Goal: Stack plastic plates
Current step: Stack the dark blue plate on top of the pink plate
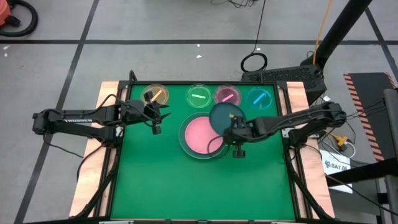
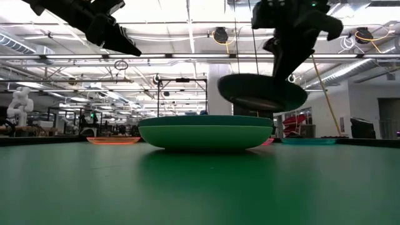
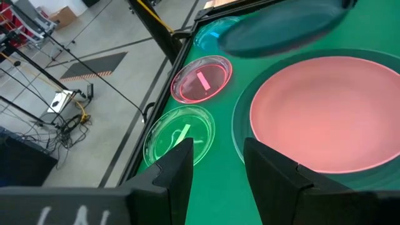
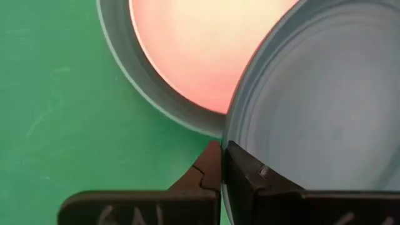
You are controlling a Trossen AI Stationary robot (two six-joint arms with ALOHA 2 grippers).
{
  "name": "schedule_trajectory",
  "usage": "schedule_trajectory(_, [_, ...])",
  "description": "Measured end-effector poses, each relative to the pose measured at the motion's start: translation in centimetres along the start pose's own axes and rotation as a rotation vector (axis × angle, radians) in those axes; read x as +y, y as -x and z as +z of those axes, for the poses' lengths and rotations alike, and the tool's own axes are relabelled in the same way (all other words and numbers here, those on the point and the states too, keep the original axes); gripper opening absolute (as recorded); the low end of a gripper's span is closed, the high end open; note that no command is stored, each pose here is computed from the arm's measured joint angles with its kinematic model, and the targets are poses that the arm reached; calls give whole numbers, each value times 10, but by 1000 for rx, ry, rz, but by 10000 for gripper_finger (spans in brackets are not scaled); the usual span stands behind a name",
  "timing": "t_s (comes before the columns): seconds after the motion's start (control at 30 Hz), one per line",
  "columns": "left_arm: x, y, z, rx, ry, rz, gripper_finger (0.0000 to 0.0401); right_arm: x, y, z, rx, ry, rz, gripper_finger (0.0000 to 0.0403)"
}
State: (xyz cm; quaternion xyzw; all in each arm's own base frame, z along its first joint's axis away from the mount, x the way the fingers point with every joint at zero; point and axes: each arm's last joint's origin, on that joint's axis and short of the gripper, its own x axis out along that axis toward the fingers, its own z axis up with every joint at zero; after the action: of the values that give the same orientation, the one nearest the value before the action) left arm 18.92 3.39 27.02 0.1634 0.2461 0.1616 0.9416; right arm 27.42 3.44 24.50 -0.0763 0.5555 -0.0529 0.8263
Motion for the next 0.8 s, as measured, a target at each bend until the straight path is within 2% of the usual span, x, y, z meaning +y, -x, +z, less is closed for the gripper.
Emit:
schedule_trajectory(0.2, [0, 0, 0, 1, -5, 0, 149, 2, -9, 29, 4, 117, 28, 0])
schedule_trajectory(0.47, [0, 0, 0, 1, -7, 0, 149, 5, -18, 58, -14, 210, 70, 0])
schedule_trajectory(0.6, [0, 0, 0, 2, -5, -1, 149, 8, -25, 65, -30, 233, 118, 0])
schedule_trajectory(0.8, [0, 0, 0, 2, -1, -1, 149, 12, -39, 68, -24, 273, 131, 1])
